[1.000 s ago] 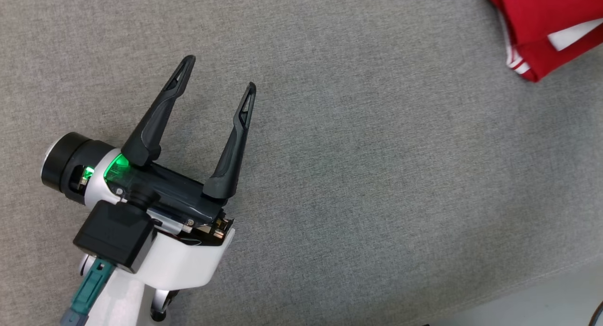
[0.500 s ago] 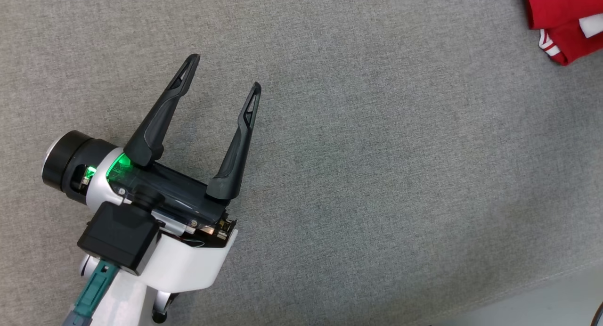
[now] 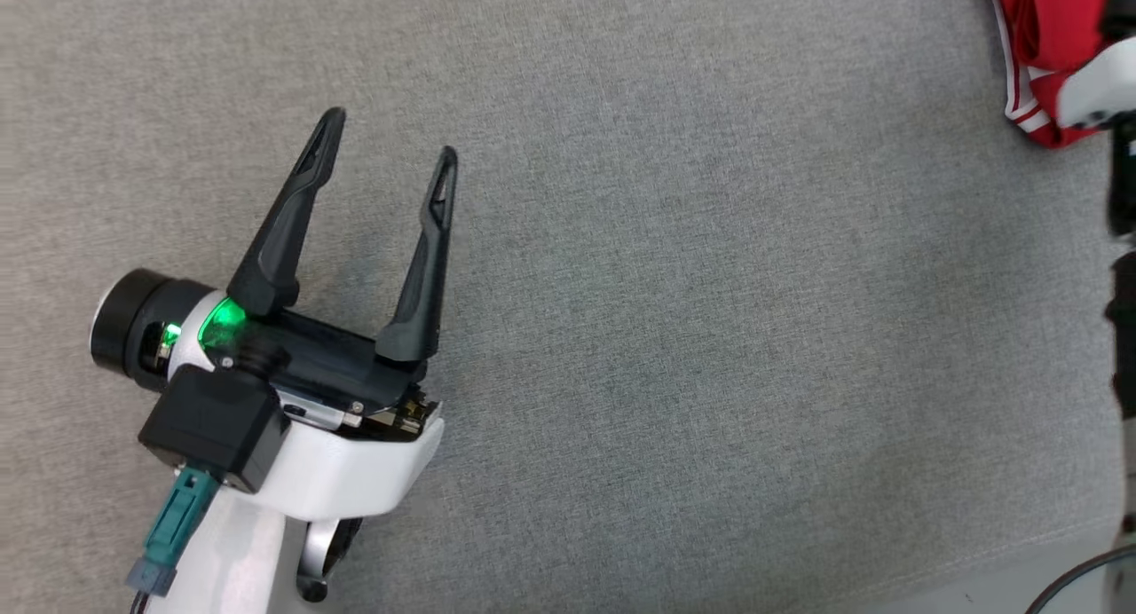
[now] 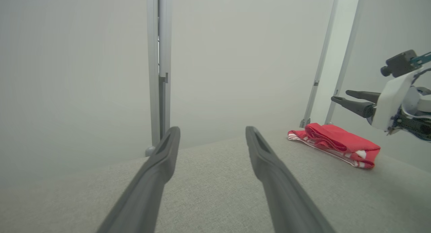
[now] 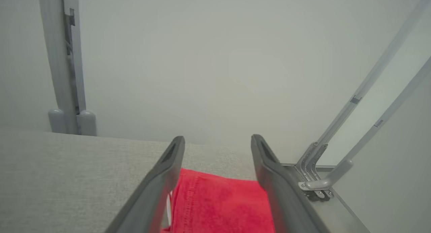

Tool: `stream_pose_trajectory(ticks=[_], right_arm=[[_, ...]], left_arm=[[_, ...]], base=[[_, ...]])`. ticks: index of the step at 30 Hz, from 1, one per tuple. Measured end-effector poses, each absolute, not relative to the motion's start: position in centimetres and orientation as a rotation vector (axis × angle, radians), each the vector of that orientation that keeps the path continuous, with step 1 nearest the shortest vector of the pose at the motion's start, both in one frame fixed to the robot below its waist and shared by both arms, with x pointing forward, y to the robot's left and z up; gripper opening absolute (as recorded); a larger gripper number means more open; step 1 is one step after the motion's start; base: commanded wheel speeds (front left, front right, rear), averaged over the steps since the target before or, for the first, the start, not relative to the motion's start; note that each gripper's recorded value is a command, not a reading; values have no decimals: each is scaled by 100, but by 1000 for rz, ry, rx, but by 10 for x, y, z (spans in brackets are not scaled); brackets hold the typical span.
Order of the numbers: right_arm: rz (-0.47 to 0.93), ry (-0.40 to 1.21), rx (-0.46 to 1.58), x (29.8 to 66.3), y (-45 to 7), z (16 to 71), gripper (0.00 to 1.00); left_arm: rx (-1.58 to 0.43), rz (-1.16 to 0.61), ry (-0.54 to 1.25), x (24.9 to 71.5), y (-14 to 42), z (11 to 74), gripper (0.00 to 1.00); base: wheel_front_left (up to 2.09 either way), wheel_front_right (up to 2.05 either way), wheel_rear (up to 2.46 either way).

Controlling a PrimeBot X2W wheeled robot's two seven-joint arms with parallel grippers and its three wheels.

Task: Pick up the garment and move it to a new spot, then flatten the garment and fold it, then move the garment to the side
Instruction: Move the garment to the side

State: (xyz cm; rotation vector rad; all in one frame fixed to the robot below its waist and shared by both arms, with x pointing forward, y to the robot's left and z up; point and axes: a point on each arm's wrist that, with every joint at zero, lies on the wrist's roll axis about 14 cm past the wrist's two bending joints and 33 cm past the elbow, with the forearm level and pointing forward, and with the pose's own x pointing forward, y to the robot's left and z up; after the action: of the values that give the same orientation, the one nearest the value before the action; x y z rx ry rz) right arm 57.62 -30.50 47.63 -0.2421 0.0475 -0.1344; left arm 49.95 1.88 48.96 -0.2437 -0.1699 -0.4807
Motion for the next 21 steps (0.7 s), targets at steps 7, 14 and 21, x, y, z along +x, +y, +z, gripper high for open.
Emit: stream_pose_trajectory(ticks=[7,14,21], right_arm=[[-4,34,-141,563,-243,471,100],[172,-27,-71,547,-168,489,100],[231,-106,51,509,-133,514,100]], left_arm=[[-204,-293,-131,501,57,485,100],[-179,-159,-127,489,93,494,100],[-174,-107,-158,467,112,517,100]], base=[[0,0,0],[0,0,0],[0,0,0]])
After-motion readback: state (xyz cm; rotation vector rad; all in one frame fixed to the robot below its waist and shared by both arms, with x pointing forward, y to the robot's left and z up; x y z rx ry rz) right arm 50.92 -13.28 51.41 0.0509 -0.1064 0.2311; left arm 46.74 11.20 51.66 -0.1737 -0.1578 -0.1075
